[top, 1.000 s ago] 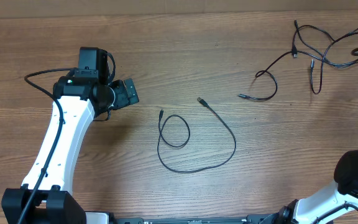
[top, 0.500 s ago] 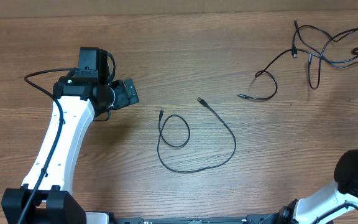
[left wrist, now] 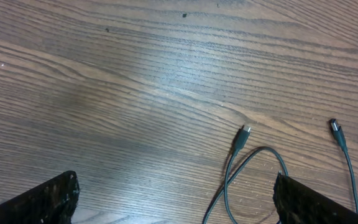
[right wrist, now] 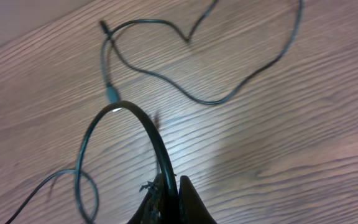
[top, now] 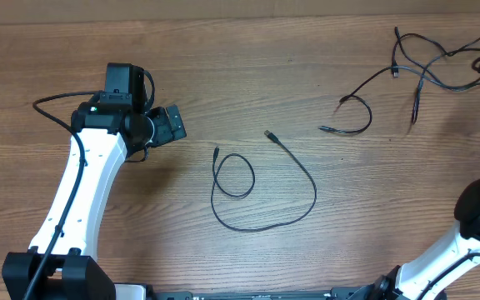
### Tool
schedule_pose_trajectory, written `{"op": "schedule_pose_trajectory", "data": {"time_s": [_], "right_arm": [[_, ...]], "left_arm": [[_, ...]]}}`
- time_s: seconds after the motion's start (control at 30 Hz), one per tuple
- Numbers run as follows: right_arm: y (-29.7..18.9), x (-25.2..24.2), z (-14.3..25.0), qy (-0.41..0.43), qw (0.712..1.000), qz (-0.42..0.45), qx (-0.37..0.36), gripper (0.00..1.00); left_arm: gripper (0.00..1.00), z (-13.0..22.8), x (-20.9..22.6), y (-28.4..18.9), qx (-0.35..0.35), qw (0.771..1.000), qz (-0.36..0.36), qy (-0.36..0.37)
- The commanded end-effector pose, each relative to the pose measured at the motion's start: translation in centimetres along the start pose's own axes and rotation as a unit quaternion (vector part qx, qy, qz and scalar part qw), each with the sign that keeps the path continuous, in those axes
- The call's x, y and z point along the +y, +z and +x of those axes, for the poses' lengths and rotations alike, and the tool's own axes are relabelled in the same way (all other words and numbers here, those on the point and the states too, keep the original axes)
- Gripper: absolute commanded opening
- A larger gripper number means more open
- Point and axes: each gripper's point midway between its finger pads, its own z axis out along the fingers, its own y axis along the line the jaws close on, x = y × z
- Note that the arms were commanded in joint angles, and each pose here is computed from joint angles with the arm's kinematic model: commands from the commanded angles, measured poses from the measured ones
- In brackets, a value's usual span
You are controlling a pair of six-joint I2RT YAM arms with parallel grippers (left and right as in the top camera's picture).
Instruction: Untangle cables
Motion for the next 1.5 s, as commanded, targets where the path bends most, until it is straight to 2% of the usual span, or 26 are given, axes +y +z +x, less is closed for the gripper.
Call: {"op": "schedule_pose_trajectory", "data": {"time_s": [0.0, 0.3, 0.63, 0.97, 1.17, 1.27, 1.33, 1.47], "right_arm": [[1.0, -2.9, -0.1, 0.022, 1.0, 0.013, -0.003, 0.04], [1.6, -9.2, -0.9, 0.063, 0.996, 0.044, -0.034, 0.04], [1.8, -16.6, -3.3, 0.087, 0.986, 0.088, -0.11, 0.04], [4.2, -20.1, -2.9, 0.101, 0.982, 0.102, -0.12, 0.04], [5.4, -20.8, -2.0, 0.108, 0.983, 0.102, -0.106, 0.68], [5.4, -20.8, -2.0, 0.108, 0.983, 0.102, -0.106, 0.93], [5.5, -20.7, -1.8, 0.11, 0.984, 0.101, -0.102, 1.0], [5.8, -19.8, -0.8, 0.115, 0.987, 0.079, -0.08, 1.0]], "left_arm": [[0.99, -0.6, -0.1, -0.2, -0.009, 1.0, 0.0, 0.007], [1.0, -0.6, -0.1, -0.2, -0.009, 1.0, 0.0, 0.007], [0.99, -0.6, -0.1, -0.2, -0.009, 1.0, 0.0, 0.007], [1.0, -0.6, -0.1, -0.2, -0.009, 1.0, 0.0, 0.007], [1.0, -0.6, -0.1, -0.2, -0.009, 1.0, 0.0, 0.007], [1.0, -0.6, -0.1, -0.2, -0.009, 1.0, 0.0, 0.007], [1.0, -0.6, -0.1, -0.2, -0.009, 1.0, 0.0, 0.007], [1.0, -0.6, -0.1, -0.2, -0.009, 1.0, 0.0, 0.007]]}}
